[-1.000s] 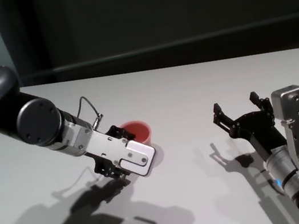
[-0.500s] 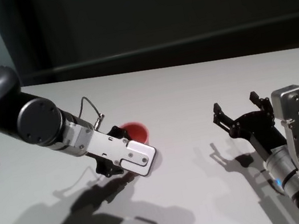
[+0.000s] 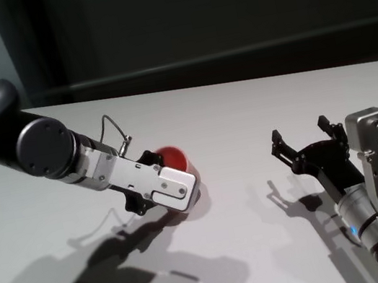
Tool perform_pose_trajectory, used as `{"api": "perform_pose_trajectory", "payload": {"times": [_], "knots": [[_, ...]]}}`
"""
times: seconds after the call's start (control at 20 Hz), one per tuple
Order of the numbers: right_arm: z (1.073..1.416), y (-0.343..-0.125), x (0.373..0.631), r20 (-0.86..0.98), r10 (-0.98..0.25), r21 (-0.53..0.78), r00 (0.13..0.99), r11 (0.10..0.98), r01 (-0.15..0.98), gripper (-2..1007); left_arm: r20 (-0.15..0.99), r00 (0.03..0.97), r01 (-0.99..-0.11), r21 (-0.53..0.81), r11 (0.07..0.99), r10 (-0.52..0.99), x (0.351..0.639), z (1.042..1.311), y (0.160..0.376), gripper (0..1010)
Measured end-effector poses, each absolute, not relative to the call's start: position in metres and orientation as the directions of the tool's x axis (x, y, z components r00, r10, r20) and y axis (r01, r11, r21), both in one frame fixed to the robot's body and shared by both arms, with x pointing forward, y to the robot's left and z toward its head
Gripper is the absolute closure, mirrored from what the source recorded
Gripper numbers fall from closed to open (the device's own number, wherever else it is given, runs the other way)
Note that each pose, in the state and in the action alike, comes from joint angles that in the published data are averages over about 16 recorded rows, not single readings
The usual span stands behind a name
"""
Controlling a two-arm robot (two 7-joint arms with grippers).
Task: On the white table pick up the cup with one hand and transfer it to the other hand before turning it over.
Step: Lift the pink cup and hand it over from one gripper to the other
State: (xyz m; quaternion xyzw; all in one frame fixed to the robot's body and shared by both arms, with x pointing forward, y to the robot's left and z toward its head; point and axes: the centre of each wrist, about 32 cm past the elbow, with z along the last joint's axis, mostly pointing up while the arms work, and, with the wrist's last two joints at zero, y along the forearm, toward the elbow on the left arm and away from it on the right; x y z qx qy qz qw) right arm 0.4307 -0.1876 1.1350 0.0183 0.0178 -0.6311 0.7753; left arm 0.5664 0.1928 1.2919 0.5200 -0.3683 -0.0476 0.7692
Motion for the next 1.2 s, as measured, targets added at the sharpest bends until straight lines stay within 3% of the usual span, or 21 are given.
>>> {"api": "perform_pose_trajectory", "payload": {"times": [0.25,0.7,1.2], "knots": [[1.135,-0.188,0.431,-0.051,-0.978,0.006,0.203,0.203,0.979,3,0.557,0.737,-0.326,0.789,0.521,-0.382,0.569,1.293,0.202,958],[1.135,-0.188,0.431,-0.051,-0.978,0.006,0.203,0.203,0.979,3,0.615,0.778,-0.375,0.618,0.690,-0.128,0.575,1.288,0.227,963],[1.135,-0.188,0.431,-0.051,-0.978,0.006,0.203,0.203,0.979,3,0.510,0.840,-0.403,0.355,0.844,0.186,0.581,1.264,0.253,963]]}}
